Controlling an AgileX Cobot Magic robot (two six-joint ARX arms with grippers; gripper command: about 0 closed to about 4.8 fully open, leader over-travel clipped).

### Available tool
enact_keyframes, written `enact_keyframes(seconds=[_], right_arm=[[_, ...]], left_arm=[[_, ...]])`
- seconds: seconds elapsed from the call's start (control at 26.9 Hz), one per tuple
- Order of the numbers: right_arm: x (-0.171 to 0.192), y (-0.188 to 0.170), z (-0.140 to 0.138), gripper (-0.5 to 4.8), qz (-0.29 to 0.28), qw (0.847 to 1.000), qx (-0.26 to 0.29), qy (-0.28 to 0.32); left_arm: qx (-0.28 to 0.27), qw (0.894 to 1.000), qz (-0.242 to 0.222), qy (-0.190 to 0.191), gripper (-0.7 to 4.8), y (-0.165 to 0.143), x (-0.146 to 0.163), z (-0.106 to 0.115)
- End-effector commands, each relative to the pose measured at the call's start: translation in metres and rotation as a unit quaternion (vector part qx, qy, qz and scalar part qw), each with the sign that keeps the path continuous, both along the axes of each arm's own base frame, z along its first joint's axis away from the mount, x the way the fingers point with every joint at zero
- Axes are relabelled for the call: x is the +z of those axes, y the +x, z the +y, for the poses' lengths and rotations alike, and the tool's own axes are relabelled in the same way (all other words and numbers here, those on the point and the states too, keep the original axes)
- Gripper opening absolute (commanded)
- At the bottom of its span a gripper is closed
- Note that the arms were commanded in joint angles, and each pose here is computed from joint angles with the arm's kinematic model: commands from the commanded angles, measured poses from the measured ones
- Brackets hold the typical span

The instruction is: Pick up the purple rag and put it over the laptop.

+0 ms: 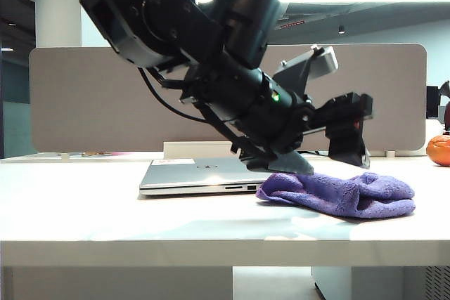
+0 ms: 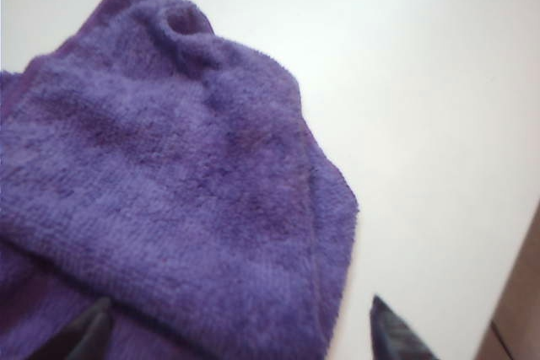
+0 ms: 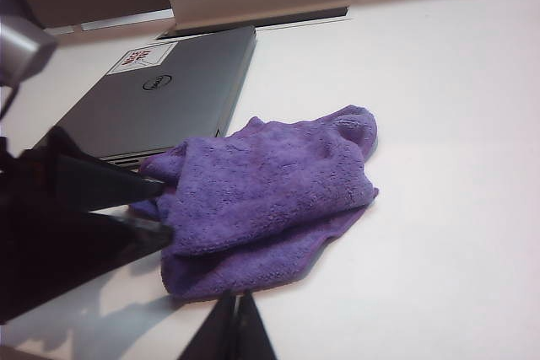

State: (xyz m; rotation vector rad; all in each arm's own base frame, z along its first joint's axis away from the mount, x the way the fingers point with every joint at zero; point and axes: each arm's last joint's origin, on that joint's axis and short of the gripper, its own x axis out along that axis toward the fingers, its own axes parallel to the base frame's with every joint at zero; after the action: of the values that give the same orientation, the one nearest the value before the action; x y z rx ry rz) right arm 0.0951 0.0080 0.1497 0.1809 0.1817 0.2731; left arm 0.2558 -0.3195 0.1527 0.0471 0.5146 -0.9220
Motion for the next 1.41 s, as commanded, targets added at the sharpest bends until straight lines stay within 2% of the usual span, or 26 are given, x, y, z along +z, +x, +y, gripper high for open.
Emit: enact_keyframes(seconds=[0.04, 0.22, 0.41, 0.52, 0.59, 0.63, 0.71, 0.85, 0.93, 1.04, 1.19, 1.3, 1.41], right_arm=[[0.000, 0.000, 0.000, 0.22, -0.004, 1.000, 0.001, -0.001], [0.000, 0.000, 0.000, 0.22, -0.004, 1.000, 0.001, -0.001], [0.000, 0.000, 0.000, 0.22, -0.004, 1.000, 0.002, -0.001], [0.000, 0.000, 0.000, 0.22, -0.004, 1.000, 0.001, -0.001], [0.000, 0.000, 0.000, 0.22, -0.004, 1.000, 0.001, -0.001], [0.000, 0.000, 0.000, 0.22, -0.004, 1.000, 0.001, -0.001], [0.000, 0.000, 0.000, 0.22, -0.004, 1.000, 0.001, -0.001], [0.000, 0.000, 0.000, 0.22, -0.004, 1.000, 0.001, -0.001], [0.000, 0.000, 0.000, 0.22, -0.004, 1.000, 0.001, -0.001], [0.000, 0.000, 0.000, 0.22, -0.004, 1.000, 0.002, -0.001], [0.000, 0.000, 0.000, 0.22, -0.004, 1.000, 0.001, -0.001], [0.000, 0.000, 0.000, 0.22, -0.004, 1.000, 0.006, 0.000], [0.000, 0.000, 0.002, 0.22, -0.006, 1.000, 0.028, 0.004]], left_arm=[[-0.004, 1.000, -0.006, -0.009, 3.83, 0.003, 0.000, -0.013], [0.000, 1.000, -0.004, -0.001, 3.82, 0.006, -0.002, -0.020], [0.014, 1.000, 0.006, 0.024, 3.80, 0.007, -0.018, -0.020], [0.014, 0.999, 0.011, 0.031, 3.48, 0.008, -0.025, -0.020], [0.014, 0.999, 0.012, 0.032, 2.77, 0.008, -0.026, -0.020], [0.014, 0.999, 0.011, 0.031, 1.95, 0.008, -0.025, -0.020], [0.012, 1.000, 0.007, 0.025, 0.93, 0.008, -0.024, -0.021], [0.013, 1.000, 0.002, 0.018, 0.00, 0.009, -0.021, -0.022], [0.014, 1.000, -0.009, 0.007, -0.06, 0.010, -0.015, -0.022], [0.013, 0.998, -0.064, -0.009, -0.06, 0.012, 0.008, -0.020], [0.041, 0.991, -0.125, -0.015, -0.06, 0.020, 0.043, -0.012], [0.055, 0.987, -0.149, -0.020, -0.06, 0.028, 0.058, -0.004], [0.086, 0.982, -0.165, -0.015, -0.06, 0.041, 0.067, 0.012]])
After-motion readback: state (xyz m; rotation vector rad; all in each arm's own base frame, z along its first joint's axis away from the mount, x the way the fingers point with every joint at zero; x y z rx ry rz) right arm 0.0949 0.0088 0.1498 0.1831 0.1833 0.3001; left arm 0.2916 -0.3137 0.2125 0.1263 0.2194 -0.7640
